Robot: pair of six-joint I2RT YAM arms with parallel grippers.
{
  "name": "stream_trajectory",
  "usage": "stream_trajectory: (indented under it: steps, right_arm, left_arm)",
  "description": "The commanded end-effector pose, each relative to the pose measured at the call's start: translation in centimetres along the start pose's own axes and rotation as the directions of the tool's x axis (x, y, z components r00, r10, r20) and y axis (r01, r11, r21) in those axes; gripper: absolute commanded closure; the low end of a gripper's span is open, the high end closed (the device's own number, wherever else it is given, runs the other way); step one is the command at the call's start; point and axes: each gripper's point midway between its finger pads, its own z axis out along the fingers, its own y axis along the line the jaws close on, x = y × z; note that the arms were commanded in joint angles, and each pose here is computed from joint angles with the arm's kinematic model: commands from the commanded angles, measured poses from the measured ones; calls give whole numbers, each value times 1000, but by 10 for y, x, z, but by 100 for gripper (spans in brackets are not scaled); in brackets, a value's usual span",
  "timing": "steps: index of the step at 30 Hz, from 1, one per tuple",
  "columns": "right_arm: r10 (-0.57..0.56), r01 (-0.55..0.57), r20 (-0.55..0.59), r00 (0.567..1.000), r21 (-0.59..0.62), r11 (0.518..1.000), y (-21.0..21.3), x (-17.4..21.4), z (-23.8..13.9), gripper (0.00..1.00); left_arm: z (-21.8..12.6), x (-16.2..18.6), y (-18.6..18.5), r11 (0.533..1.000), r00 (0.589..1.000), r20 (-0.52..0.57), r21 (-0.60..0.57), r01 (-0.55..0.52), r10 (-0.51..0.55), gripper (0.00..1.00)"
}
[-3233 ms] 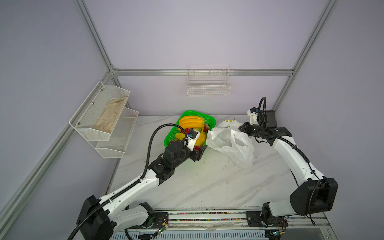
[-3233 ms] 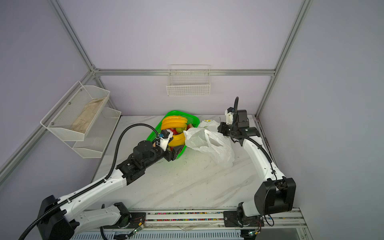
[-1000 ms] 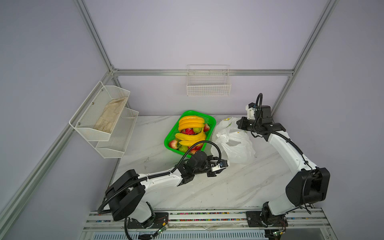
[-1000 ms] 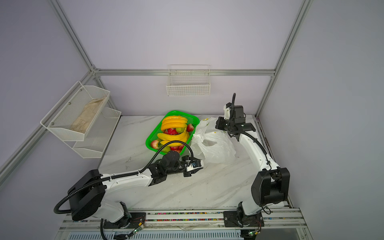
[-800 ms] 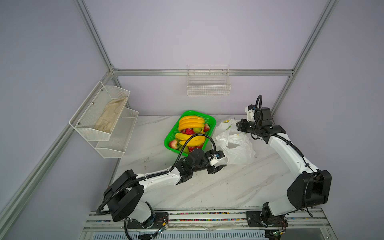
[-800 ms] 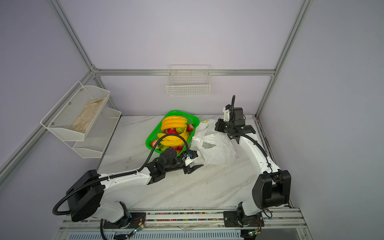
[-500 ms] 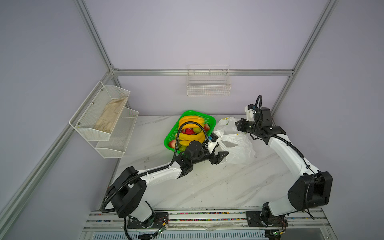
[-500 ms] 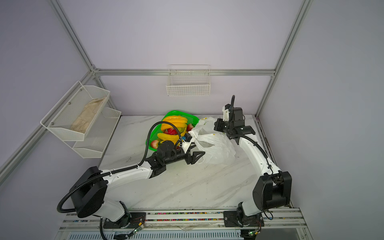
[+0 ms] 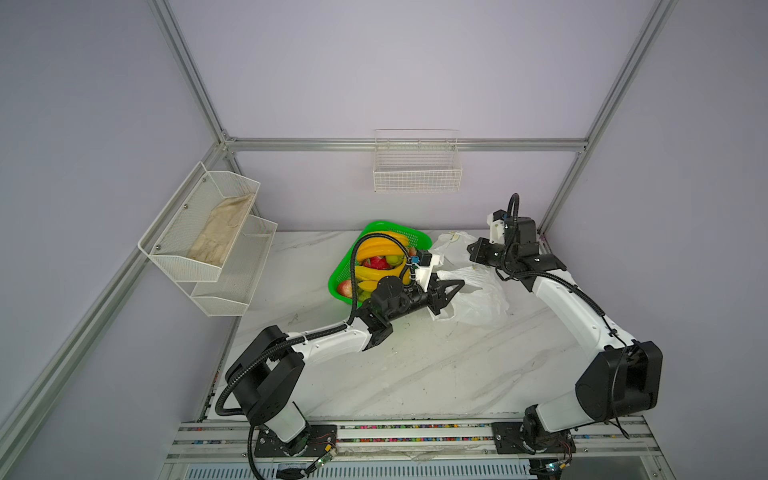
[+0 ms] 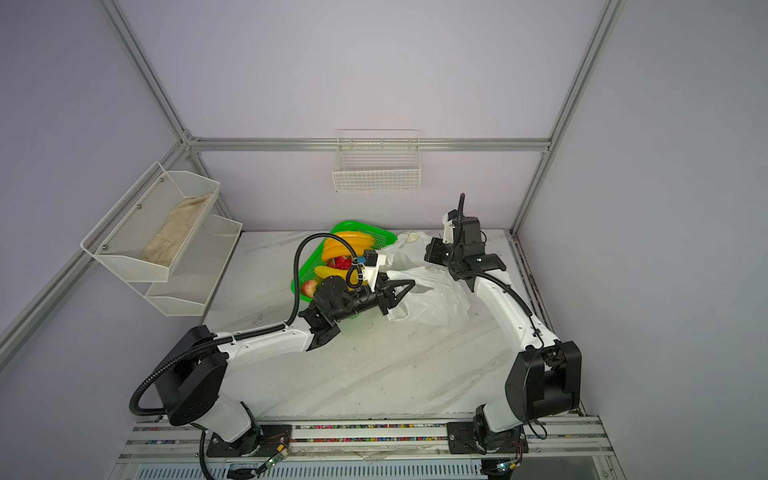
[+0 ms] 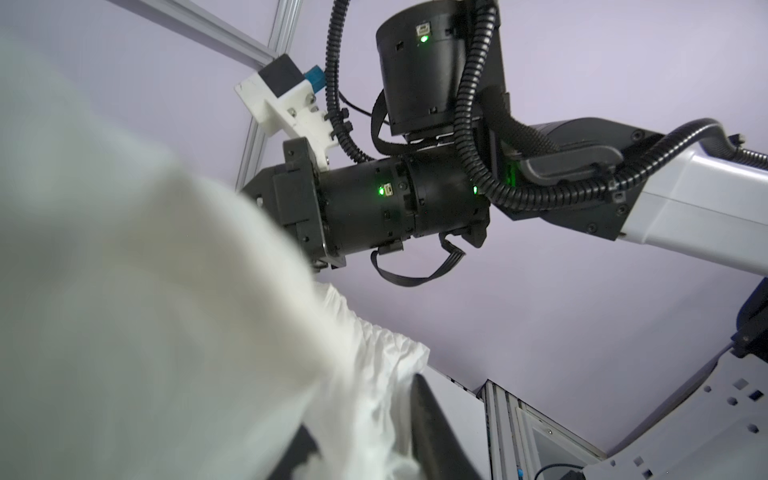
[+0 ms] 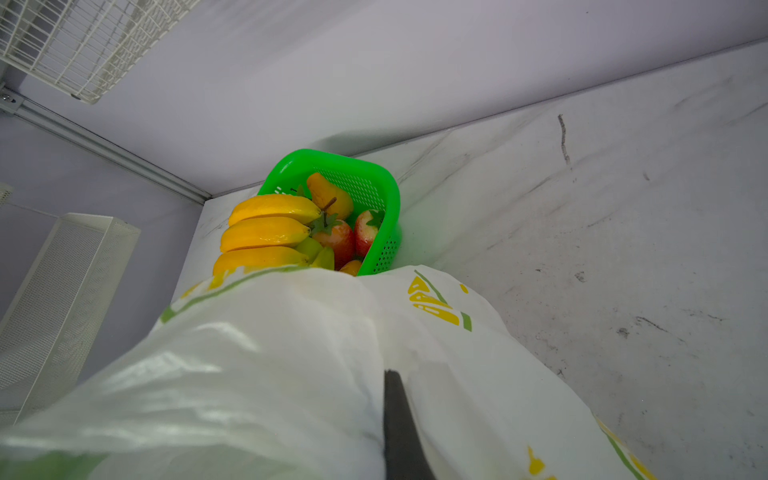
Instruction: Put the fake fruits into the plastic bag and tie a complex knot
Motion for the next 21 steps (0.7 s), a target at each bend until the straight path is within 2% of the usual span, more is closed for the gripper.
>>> stream_trajectory:
  steps: [1,4,6,8,10,13,14,18,21]
  right_arm:
    - [-11,11,20,1000,21,1000,0,-8,-2,100]
    - [-36,35,14,999,63,997,-5,-14,0,100]
    - [-34,33,6,999,57,998,-5,-15,6,100]
    - [-33,33,-4,999,53,998,-5,-18,11,100]
    - [-35,36,-5,999,60,998,-7,-21,17,100]
    - [-32,33,-20,999,67,997,-11,-19,25,100]
    - [-44,46,-25,999,63,997,-10,-18,26,100]
    - [-63,63,-25,998,13,998,-1,-16,21,100]
    - [-77,78,-15,997,52,996,-6,-17,14,100]
  left_arm:
    - [5,-47,-40,976,981,99,118,-180,169,81]
    - [0,-20,-68,920,944,26,217,-327,329,82]
    - [-4,8,-84,865,897,-36,284,-414,441,82]
    - [-8,33,-92,822,855,-87,341,-457,511,82]
    - [-12,49,-95,806,839,-114,374,-459,531,82]
    - [-14,60,-95,805,840,-128,391,-445,527,81]
    - [-14,59,-95,809,842,-130,387,-442,523,77]
    - [-24,53,-94,819,845,-124,355,-451,520,50]
    - [-43,40,-87,847,854,-123,262,-463,505,40]
